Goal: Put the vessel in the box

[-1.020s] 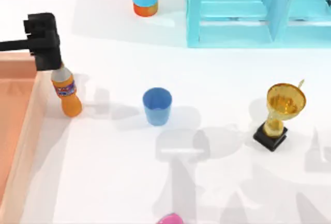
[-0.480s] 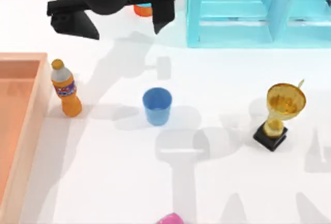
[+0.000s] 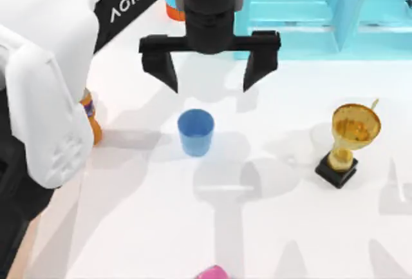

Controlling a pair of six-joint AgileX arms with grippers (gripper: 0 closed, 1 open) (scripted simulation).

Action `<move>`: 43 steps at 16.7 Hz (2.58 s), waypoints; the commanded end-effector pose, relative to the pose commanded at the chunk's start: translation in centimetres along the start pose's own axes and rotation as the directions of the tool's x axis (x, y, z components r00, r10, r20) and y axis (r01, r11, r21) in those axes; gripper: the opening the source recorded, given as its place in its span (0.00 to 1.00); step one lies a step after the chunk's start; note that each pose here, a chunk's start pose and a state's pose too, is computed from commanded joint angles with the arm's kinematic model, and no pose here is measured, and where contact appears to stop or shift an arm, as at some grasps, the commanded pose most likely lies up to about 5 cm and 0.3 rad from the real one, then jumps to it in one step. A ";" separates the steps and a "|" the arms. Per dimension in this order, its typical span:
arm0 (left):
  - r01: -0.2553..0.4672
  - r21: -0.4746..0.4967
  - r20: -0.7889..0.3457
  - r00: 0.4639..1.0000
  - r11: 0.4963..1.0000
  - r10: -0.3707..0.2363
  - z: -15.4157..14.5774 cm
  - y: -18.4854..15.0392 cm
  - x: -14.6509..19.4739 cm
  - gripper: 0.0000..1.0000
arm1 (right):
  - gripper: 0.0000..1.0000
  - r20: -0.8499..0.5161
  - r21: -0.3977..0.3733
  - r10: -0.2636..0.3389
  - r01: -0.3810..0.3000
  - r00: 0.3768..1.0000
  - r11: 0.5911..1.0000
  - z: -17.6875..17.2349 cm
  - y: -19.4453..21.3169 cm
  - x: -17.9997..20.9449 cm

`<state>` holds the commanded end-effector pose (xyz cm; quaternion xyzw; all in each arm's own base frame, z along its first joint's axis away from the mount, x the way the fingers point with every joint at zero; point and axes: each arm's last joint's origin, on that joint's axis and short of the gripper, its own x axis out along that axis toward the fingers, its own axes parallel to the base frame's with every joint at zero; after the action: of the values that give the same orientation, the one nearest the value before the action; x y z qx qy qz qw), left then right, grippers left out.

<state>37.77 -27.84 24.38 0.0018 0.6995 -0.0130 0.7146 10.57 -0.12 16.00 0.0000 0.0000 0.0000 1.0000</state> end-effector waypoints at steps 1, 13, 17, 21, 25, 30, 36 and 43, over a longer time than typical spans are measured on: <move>-0.009 -0.001 -0.013 1.000 1.000 0.009 0.1 -0.4 0.5 1.00 | 1.00 0.000 0.000 0.000 0.000 1.000 1.000 0.0 0.0 0.0; -0.013 -0.001 -0.018 1.000 1.000 0.013 0.5 -0.8 4.3 1.00 | 1.00 0.000 0.000 0.000 0.000 1.000 1.000 0.0 0.0 0.0; -0.018 -0.001 -0.024 1.000 1.000 0.018 0.2 -0.7 9.0 1.00 | 1.00 0.000 0.000 0.000 0.000 1.000 1.000 0.0 0.0 0.0; -0.016 -0.001 -0.022 1.000 1.000 0.016 -0.1 -0.5 10.9 1.00 | 1.00 0.000 0.000 0.000 0.000 1.000 1.000 0.0 0.0 0.0; -0.016 -0.001 -0.022 1.000 1.000 0.016 -0.1 -0.5 10.9 0.92 | 1.00 0.000 0.000 0.000 0.000 1.000 1.000 0.0 0.0 0.0; -0.016 -0.001 -0.022 1.000 1.000 0.016 -0.1 -0.5 10.9 0.55 | 1.00 0.000 0.000 0.000 0.000 1.000 1.000 0.0 0.0 0.0; -0.016 -0.001 -0.022 1.000 1.000 0.016 -0.1 -0.5 10.9 0.10 | 1.00 0.000 0.000 0.000 0.000 1.000 1.000 0.0 0.0 0.0; -0.016 -0.001 -0.022 1.000 1.000 0.016 -0.1 -0.5 10.9 0.00 | 1.00 0.000 0.000 0.000 0.000 1.000 1.000 0.0 0.0 0.0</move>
<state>37.86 -28.52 13.50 0.0072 0.7071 -0.0069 0.7071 10.57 -0.12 16.00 0.0000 0.0000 0.0000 1.0000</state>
